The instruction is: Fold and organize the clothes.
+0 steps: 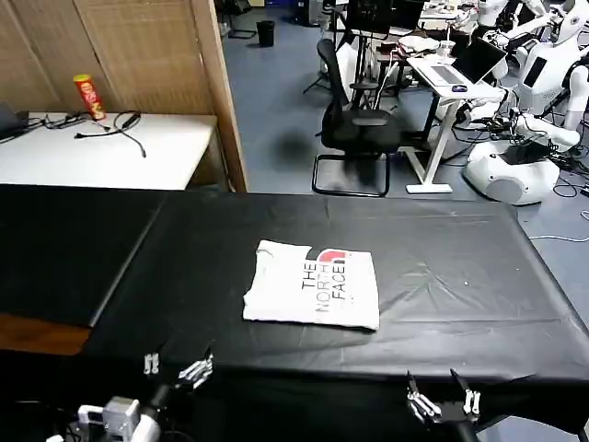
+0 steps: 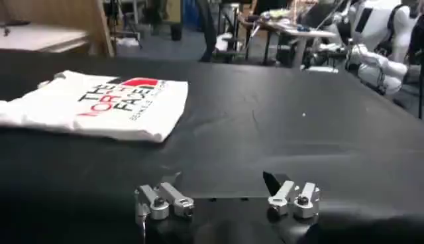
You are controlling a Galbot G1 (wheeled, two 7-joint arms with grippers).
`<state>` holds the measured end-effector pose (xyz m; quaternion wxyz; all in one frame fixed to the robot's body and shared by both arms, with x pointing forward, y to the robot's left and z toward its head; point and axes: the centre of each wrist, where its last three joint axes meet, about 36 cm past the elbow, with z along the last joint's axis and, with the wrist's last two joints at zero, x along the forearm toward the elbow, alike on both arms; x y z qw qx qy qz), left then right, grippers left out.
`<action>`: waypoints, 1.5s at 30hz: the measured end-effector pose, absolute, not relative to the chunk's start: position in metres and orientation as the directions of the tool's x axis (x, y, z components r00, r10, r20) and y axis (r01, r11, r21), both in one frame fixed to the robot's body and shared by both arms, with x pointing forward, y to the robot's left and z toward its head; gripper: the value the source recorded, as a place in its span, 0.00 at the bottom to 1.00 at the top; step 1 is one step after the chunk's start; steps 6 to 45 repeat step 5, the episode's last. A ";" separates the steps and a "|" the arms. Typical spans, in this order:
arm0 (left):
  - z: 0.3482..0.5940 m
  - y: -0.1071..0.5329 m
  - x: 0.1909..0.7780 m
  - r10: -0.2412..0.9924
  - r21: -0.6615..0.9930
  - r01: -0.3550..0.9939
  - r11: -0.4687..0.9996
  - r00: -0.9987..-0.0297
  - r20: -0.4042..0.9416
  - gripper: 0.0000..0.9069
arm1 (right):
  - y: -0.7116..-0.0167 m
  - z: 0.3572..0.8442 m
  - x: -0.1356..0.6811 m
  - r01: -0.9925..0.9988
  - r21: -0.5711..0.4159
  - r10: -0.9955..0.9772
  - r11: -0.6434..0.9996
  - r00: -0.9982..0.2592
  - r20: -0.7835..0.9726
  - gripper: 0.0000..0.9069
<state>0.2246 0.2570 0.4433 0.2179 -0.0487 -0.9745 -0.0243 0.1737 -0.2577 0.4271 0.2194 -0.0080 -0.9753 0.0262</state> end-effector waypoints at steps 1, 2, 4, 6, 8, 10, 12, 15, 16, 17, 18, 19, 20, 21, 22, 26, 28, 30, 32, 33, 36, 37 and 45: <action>0.444 0.258 0.225 0.084 0.024 0.104 0.994 -0.899 0.429 0.97 | -0.257 0.428 0.172 0.003 -0.053 0.025 0.999 -0.902 0.430 0.97; 0.445 0.258 0.225 0.083 0.022 0.102 0.995 -0.899 0.430 0.97 | -0.257 0.429 0.171 0.002 -0.052 0.024 0.999 -0.901 0.433 0.97; 0.446 0.259 0.225 0.083 0.016 0.100 0.995 -0.896 0.436 0.97 | -0.256 0.430 0.169 0.000 -0.049 0.022 0.999 -0.899 0.437 0.97; 0.447 0.259 0.225 0.084 0.013 0.100 0.995 -0.895 0.437 0.97 | -0.256 0.431 0.168 0.000 -0.048 0.021 0.999 -0.899 0.438 0.97; 0.447 0.259 0.225 0.084 0.013 0.100 0.995 -0.895 0.437 0.97 | -0.256 0.431 0.168 0.000 -0.048 0.021 0.999 -0.899 0.438 0.97; 0.447 0.259 0.225 0.084 0.013 0.100 0.995 -0.895 0.437 0.97 | -0.256 0.431 0.168 0.000 -0.048 0.021 0.999 -0.899 0.438 0.97; 0.447 0.259 0.225 0.084 0.013 0.100 0.995 -0.895 0.437 0.97 | -0.256 0.431 0.168 0.000 -0.048 0.021 0.999 -0.899 0.438 0.97; 0.447 0.259 0.225 0.084 0.013 0.100 0.995 -0.895 0.437 0.97 | -0.256 0.431 0.168 0.000 -0.048 0.021 0.999 -0.899 0.438 0.97; 0.447 0.259 0.225 0.084 0.013 0.100 0.995 -0.895 0.437 0.97 | -0.256 0.431 0.168 0.000 -0.048 0.021 0.999 -0.899 0.438 0.97; 0.447 0.259 0.225 0.084 0.013 0.100 0.995 -0.895 0.437 0.97 | -0.256 0.431 0.168 0.000 -0.048 0.021 0.999 -0.899 0.438 0.97; 0.447 0.259 0.225 0.084 0.013 0.100 0.995 -0.895 0.437 0.97 | -0.256 0.431 0.168 0.000 -0.048 0.021 0.999 -0.899 0.438 0.97; 0.447 0.259 0.225 0.084 0.013 0.100 0.995 -0.895 0.437 0.97 | -0.256 0.431 0.168 0.000 -0.048 0.021 0.999 -0.899 0.438 0.97; 0.447 0.259 0.225 0.084 0.013 0.100 0.995 -0.895 0.437 0.97 | -0.256 0.431 0.168 0.000 -0.048 0.021 0.999 -0.899 0.438 0.97; 0.447 0.259 0.225 0.084 0.013 0.100 0.995 -0.895 0.437 0.97 | -0.256 0.431 0.168 0.000 -0.048 0.021 0.999 -0.899 0.438 0.97; 0.447 0.259 0.225 0.084 0.013 0.100 0.995 -0.895 0.437 0.97 | -0.256 0.431 0.168 0.000 -0.048 0.021 0.999 -0.899 0.438 0.97; 0.447 0.259 0.225 0.084 0.013 0.100 0.995 -0.895 0.437 0.97 | -0.256 0.431 0.168 0.000 -0.048 0.021 0.999 -0.899 0.438 0.97; 0.447 0.259 0.225 0.084 0.013 0.100 0.995 -0.895 0.437 0.97 | -0.256 0.431 0.168 0.000 -0.048 0.021 0.999 -0.899 0.438 0.97; 0.447 0.259 0.225 0.084 0.013 0.100 0.995 -0.895 0.437 0.97 | -0.256 0.431 0.168 0.000 -0.048 0.021 0.999 -0.899 0.438 0.97; 0.447 0.259 0.225 0.084 0.013 0.100 0.995 -0.895 0.437 0.97 | -0.256 0.431 0.168 0.000 -0.048 0.021 0.999 -0.899 0.438 0.97; 0.447 0.259 0.225 0.084 0.013 0.100 0.995 -0.895 0.437 0.97 | -0.256 0.431 0.168 0.000 -0.048 0.021 0.999 -0.899 0.438 0.97; 0.447 0.259 0.225 0.084 0.013 0.100 0.995 -0.895 0.437 0.97 | -0.256 0.431 0.168 0.000 -0.048 0.021 0.999 -0.899 0.438 0.97; 0.447 0.259 0.225 0.084 0.013 0.100 0.995 -0.895 0.437 0.97 | -0.256 0.431 0.168 0.000 -0.048 0.021 0.999 -0.899 0.438 0.97; 0.447 0.259 0.225 0.084 0.013 0.100 0.995 -0.895 0.437 0.97 | -0.256 0.431 0.168 0.000 -0.048 0.021 0.999 -0.899 0.438 0.97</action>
